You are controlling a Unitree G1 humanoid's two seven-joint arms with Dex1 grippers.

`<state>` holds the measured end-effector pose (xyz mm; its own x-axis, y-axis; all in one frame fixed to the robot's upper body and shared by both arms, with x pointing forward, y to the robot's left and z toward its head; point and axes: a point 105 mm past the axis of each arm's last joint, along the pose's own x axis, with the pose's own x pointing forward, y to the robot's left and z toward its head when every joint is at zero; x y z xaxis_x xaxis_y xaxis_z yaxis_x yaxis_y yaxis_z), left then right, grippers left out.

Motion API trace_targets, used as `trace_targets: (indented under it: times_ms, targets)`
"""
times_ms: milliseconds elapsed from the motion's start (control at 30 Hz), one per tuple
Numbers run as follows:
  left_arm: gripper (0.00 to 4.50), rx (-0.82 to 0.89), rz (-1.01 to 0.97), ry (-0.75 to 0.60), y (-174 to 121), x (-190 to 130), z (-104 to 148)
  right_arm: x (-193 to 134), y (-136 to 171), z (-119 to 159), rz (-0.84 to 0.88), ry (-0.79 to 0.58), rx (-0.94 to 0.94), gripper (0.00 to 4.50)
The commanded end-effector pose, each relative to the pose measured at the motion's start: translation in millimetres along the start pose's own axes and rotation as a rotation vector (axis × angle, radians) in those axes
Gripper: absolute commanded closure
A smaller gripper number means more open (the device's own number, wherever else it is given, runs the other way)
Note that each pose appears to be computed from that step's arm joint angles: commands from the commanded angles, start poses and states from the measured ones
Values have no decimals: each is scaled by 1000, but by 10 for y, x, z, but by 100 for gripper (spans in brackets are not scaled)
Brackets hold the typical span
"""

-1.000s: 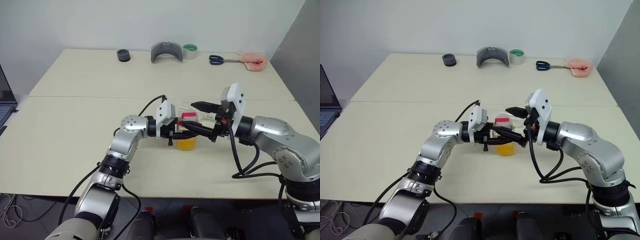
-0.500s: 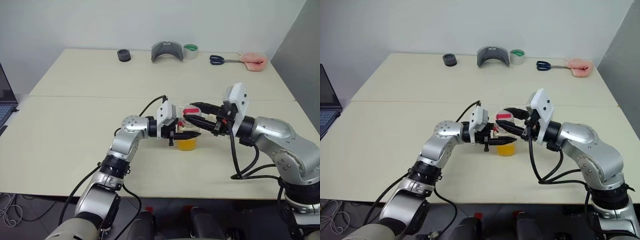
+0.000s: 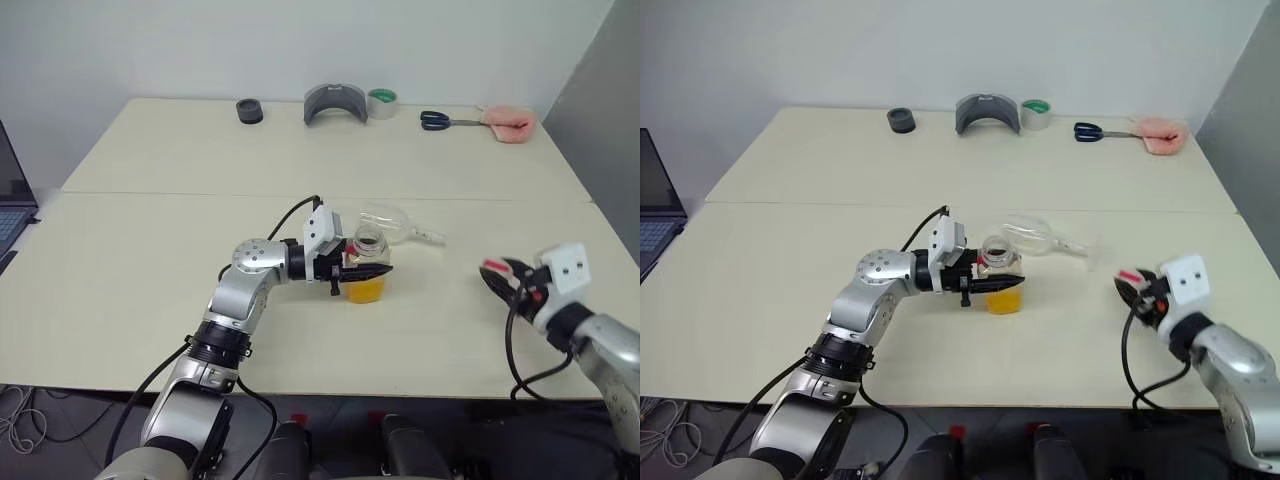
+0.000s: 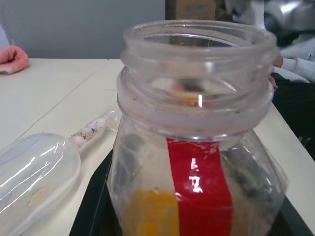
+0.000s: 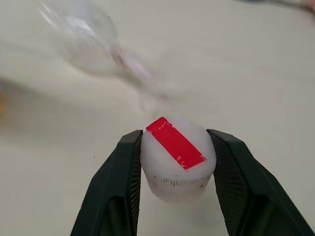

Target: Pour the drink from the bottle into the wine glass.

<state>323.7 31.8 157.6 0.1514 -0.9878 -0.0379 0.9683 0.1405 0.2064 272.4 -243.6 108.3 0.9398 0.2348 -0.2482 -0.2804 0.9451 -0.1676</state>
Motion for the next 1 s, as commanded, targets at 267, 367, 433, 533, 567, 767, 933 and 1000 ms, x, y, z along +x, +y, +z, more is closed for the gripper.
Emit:
trace_targets:
  times_ms: [267,367,433,533,567,767,933,1000]
  targets:
    - [281,47,78,-50,66,-140,216,-34,-142,-113,-79,-5,76,2]
    - [281,45,198,-72,225,-287,311,-86,-154,130,-21,-48,19,0]
    - [281,53,305,-68,356,-410,338,-113,-66,315,60,-75,-62,0]
    - [281,70,502,-47,587,-637,342,-120,340,706,294,-172,-77,0]
    - [281,73,566,-37,659,-722,337,-123,499,808,379,-189,-86,0]
    - [281,91,1010,71,1099,-1437,261,86,1267,1215,711,-267,-202,0]
    - [281,12,1221,100,1284,-1915,149,458,1657,1336,759,-291,-243,0]
    - [281,-21,1268,105,1328,-2040,88,557,1777,1359,760,-300,-253,0]
